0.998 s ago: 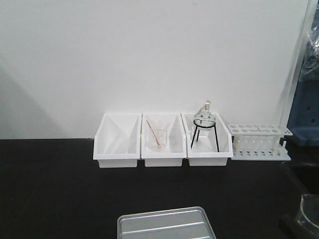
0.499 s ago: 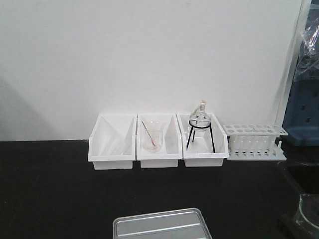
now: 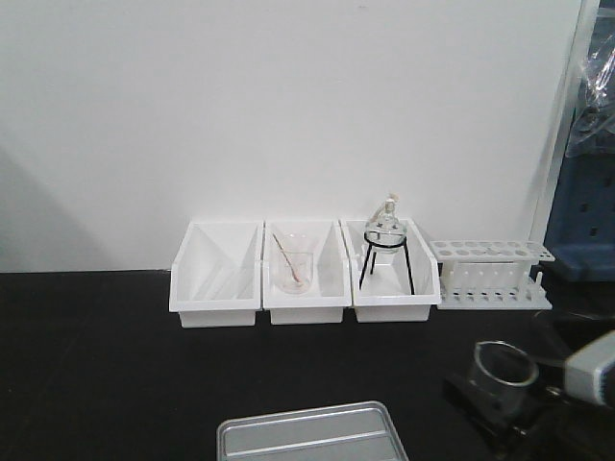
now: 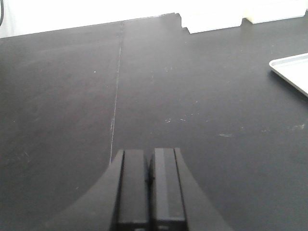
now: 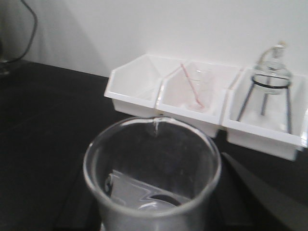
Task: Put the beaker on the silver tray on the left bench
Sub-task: 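Lower the held beaker with the right gripper onto the silver tray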
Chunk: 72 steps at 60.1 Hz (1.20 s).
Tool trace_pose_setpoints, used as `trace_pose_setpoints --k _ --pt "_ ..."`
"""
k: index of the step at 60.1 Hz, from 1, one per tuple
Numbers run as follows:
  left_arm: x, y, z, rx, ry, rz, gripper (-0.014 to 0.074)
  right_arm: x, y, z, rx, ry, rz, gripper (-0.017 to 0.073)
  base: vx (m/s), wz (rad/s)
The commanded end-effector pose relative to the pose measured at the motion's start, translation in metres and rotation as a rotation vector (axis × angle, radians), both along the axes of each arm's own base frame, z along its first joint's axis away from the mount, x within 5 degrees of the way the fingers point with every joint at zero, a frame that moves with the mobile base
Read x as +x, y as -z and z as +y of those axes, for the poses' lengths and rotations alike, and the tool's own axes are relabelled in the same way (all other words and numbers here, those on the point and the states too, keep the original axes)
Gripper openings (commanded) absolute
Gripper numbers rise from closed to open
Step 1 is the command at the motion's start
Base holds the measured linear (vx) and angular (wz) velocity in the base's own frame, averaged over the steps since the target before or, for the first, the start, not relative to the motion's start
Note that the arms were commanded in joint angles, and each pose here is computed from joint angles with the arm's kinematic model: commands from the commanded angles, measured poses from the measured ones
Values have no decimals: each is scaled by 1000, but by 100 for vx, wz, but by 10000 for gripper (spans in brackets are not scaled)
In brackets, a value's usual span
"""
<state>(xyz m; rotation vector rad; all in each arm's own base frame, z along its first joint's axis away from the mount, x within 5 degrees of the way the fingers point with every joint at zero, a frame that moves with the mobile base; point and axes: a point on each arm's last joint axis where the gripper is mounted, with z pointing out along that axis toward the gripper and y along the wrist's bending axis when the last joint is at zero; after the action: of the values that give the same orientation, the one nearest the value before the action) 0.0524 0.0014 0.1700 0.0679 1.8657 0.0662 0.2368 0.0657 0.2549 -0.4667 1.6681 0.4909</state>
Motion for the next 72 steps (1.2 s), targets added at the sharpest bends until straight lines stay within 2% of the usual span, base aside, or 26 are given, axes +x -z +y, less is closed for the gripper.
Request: trace_pose_setpoints --k 1,8,13,21,26,31,39,45,63,72 --pt "2 0 -1 -5 9 -62 1 31 -5 14 79 -147 -166 -11 0 0" --pt "2 0 -1 -5 9 -62 1 66 27 28 105 -307 -163 -11 0 0" --pt "2 0 -1 -5 9 -62 1 89 52 37 144 -402 -124 -11 0 0" --pt "2 0 -1 -5 9 -62 1 112 82 57 133 -487 -70 -11 0 0" --pt "2 0 -1 -5 9 -62 1 119 90 70 118 -521 -69 -11 0 -2" --pt "2 0 -1 -5 9 -62 1 123 92 80 80 -526 -66 -11 1 -1" --pt "2 0 -1 -5 9 -62 1 128 98 86 -36 -490 -57 -11 0 -1" --pt "2 0 -1 -5 9 -62 1 130 103 87 -71 -457 -38 -11 0 0" --pt "2 0 -1 -5 9 -62 1 132 122 87 -78 -460 -17 -11 0 0" --pt "2 0 -1 -5 9 -62 1 134 130 86 -59 -437 -5 -6 0 0"
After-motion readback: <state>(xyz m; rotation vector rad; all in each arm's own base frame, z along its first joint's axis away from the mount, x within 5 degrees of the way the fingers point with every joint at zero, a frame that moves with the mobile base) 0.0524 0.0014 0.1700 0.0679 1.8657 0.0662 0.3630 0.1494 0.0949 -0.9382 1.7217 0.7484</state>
